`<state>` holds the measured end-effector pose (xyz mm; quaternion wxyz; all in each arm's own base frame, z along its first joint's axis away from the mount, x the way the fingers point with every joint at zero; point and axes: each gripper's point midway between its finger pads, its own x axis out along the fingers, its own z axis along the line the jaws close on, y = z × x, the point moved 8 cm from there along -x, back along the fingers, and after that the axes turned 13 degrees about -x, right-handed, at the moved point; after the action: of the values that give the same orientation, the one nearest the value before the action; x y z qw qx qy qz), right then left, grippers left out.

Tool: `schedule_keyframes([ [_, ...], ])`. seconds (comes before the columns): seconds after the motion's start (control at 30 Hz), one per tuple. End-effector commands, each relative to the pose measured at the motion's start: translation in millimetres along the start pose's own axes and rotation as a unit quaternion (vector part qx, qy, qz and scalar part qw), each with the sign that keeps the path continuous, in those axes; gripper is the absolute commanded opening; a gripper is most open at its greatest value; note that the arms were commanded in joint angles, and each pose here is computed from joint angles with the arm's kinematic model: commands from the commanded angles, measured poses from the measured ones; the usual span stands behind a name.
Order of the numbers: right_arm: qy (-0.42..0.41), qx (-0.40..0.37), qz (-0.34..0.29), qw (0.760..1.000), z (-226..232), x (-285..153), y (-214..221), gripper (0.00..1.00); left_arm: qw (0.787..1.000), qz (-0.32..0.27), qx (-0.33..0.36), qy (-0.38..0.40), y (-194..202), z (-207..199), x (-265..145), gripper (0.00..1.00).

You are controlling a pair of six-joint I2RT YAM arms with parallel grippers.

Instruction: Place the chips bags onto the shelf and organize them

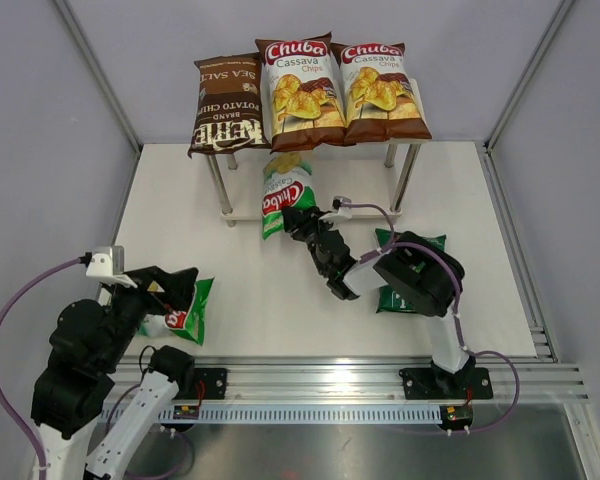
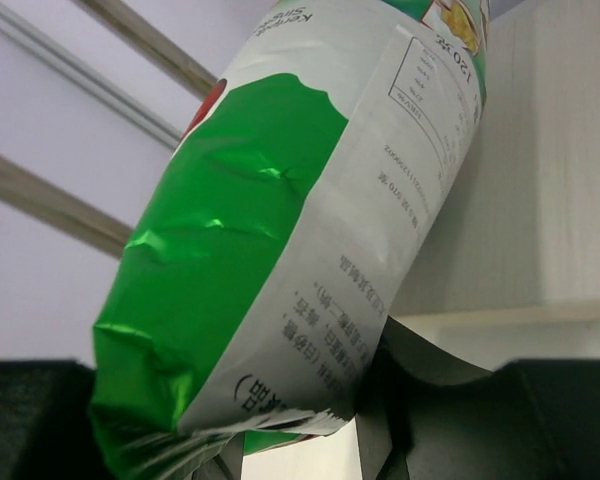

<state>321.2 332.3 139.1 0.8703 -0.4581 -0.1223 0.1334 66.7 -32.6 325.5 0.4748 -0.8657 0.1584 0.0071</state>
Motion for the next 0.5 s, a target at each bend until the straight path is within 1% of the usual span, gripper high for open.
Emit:
schedule_keyframes([
  [0.0,-0.032,0.091,-0.151,0.984,21.7,31.4,-45.4,0.29,0.999,-0.023,0.04,0.007,-2.9,4.0,-3.8,0.99],
  [0.07,-0.039,0.111,-0.155,0.981,20.9,44.8,-41.8,0.29,0.998,-0.035,0.041,0.012,-4.1,4.6,-8.3,0.99],
  [0.1,-0.037,0.111,-0.145,0.983,16.2,48.7,-27.1,0.29,0.998,-0.04,0.044,0.012,-3.9,5.5,-7.8,0.99],
  [0.17,-0.046,0.119,-0.15,0.981,21.5,60.2,-22.8,0.32,0.997,-0.062,0.044,0.022,-4.5,6.6,-11.6,0.99],
  [0.2,-0.036,0.129,-0.136,0.982,14.6,64.0,-8.6,0.33,0.997,-0.065,0.041,0.014,0.0,11.0,-8.0,0.99],
  [0.23,-0.039,0.14,-0.138,0.98,17.9,69.9,-7.9,0.33,0.997,-0.074,0.034,0.017,-0.1,11.4,-10.0,0.99],
  [0.3,-0.037,0.148,-0.123,0.981,15.1,73.7,7.3,0.32,0.995,-0.092,0.031,0.025,0.9,13.5,-14.7,0.99],
  [0.37,-0.035,0.154,-0.123,0.98,19.9,76.0,12.4,0.32,0.993,-0.112,0.023,0.027,1.2,15.9,-17.6,0.99],
  [0.4,-0.034,0.153,-0.116,0.981,24.8,72.5,21.3,0.32,0.993,-0.118,0.017,0.022,1.7,17.6,-16.6,0.99],
  [0.47,-0.034,0.16,-0.118,0.979,28.9,73.3,24.3,0.32,0.993,-0.118,0.013,0.015,4.4,20.2,-13.2,0.99],
])
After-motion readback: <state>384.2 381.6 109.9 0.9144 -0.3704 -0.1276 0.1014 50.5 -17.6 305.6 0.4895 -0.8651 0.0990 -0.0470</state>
